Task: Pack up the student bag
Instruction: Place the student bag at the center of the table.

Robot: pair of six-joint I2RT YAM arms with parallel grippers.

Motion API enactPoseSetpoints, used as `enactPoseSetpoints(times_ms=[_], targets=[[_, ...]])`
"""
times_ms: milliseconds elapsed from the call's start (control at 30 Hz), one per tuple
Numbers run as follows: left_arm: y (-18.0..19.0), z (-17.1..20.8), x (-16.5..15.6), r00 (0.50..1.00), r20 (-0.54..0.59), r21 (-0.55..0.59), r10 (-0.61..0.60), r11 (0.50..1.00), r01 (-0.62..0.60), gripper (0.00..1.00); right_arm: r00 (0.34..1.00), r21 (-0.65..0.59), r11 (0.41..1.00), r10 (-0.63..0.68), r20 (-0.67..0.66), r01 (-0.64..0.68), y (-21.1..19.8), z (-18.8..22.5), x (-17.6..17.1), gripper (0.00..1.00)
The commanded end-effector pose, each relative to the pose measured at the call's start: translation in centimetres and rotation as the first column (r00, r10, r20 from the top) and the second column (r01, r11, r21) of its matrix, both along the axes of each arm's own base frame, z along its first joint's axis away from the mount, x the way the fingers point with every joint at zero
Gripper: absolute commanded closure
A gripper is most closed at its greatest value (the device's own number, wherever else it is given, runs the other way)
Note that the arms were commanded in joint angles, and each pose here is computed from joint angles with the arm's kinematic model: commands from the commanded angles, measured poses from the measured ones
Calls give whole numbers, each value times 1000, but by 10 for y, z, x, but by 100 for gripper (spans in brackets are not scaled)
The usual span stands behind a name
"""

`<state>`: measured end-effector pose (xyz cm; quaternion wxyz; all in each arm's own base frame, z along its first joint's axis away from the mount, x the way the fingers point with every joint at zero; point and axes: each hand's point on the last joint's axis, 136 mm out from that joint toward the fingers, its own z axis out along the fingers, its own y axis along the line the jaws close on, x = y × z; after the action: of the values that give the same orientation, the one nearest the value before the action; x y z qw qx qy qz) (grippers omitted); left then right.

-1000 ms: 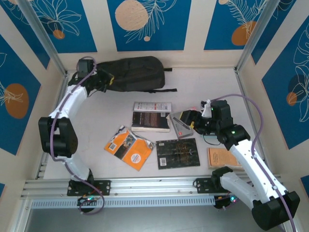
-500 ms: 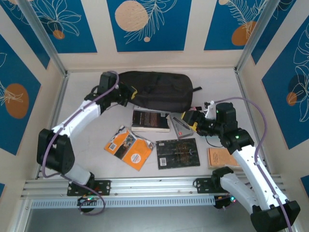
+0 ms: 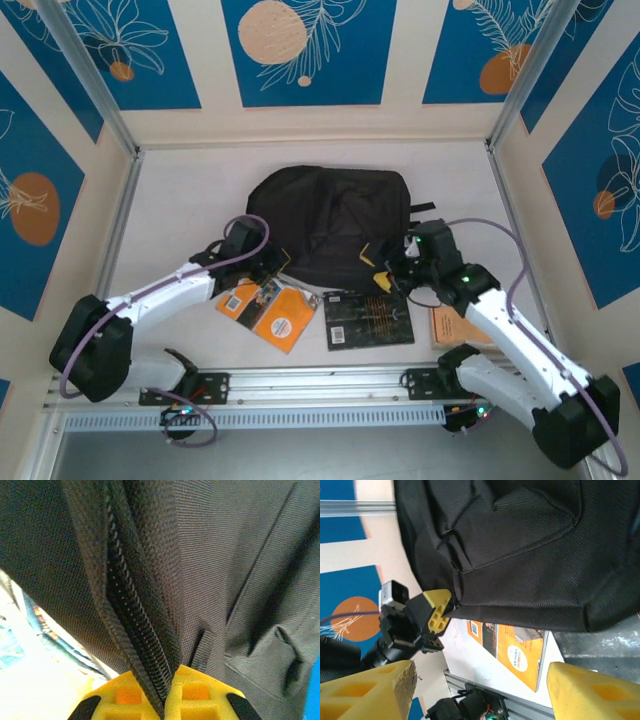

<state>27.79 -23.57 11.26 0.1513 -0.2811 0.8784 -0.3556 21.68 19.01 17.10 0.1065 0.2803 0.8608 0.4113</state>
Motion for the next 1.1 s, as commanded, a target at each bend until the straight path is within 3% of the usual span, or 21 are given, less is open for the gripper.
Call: enactPoseSetpoints(times_ms=[0, 133, 333, 500, 633, 833, 933, 1067], targets=[[-16, 1, -5, 1000, 12, -40, -20, 999, 20, 100, 989, -35, 992, -124, -82, 121, 3, -5, 2, 30], [-19, 0, -9, 999, 28, -30, -16, 999, 17, 100, 955, -67, 973, -231, -184, 222, 0, -29, 3, 33], [-21, 1, -12, 999, 41, -29, -34, 999, 35, 100, 956, -18, 968, -250, -151, 250, 15, -37, 27, 33], [-25, 0, -15, 999, 41, -62, -28, 998, 30, 100, 953, -11, 967, -251, -169, 253, 30, -48, 35, 40], [-29, 4, -16, 998, 53, -83, -26, 996, 31, 100, 950, -32, 965, -261, -170, 259, 32, -60, 39, 54], [-29, 13, -19, 996, 80, -81, -37, 996, 44, 100, 949, -49, 962, -272, -156, 268, 24, -77, 44, 89], [-19, 13, -24, 995, 88, -30, -49, 998, 52, 92, 950, -38, 959, -282, -137, 280, 16, -79, 46, 100], [10, 28, -31, 985, 147, 119, -91, 990, 74, 65, 953, -49, 956, -293, -76, 289, 2, -75, 46, 100]])
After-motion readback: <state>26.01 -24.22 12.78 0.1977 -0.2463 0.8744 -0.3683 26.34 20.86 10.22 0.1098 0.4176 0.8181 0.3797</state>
